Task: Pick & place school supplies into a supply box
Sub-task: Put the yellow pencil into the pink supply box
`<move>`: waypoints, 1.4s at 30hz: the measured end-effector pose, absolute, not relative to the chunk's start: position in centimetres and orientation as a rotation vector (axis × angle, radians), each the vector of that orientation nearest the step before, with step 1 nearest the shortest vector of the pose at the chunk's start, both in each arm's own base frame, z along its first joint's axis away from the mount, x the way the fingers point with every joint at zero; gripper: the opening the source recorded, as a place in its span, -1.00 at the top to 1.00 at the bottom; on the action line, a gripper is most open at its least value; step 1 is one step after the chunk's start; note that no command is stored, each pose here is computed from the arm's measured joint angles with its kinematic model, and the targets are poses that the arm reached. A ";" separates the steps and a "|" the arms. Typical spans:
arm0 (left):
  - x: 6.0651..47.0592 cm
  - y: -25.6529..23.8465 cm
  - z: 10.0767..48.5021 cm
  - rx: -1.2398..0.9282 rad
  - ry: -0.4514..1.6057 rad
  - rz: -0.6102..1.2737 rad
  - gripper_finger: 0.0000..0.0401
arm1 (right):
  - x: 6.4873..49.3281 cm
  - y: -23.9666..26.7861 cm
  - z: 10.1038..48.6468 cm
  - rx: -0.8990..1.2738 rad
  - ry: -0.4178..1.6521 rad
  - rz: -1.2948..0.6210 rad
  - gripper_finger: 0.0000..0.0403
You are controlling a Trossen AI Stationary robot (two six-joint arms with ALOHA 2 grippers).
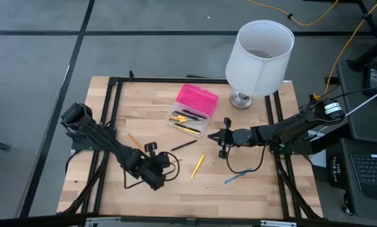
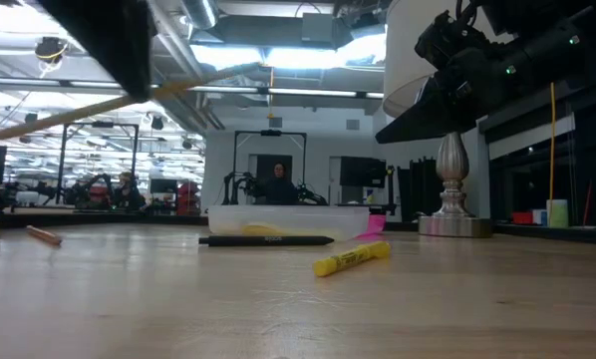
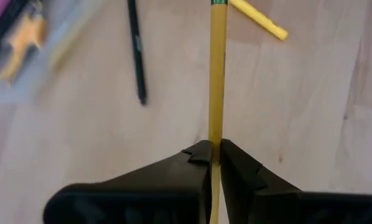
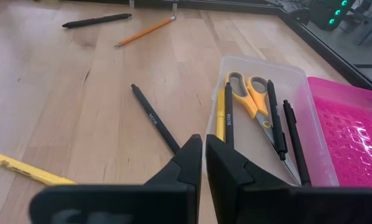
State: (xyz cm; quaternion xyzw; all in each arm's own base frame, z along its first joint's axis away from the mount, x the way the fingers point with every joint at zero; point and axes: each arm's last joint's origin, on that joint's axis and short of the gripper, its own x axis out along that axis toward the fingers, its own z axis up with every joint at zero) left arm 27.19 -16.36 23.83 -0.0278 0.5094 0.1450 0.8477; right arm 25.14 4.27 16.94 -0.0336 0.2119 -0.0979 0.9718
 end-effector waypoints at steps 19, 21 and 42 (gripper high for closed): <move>29.3 -12.0 24.2 0.123 1.145 0.182 0.95 | 25.2 4.4 16.9 -0.054 0.432 -0.155 0.86; 29.6 -11.8 24.3 0.119 1.146 0.150 0.95 | 25.2 4.4 16.9 -0.049 0.433 -0.142 0.86; 23.9 -5.8 22.3 -0.004 0.705 0.068 0.94 | 25.1 4.6 16.7 0.059 0.444 -0.115 0.86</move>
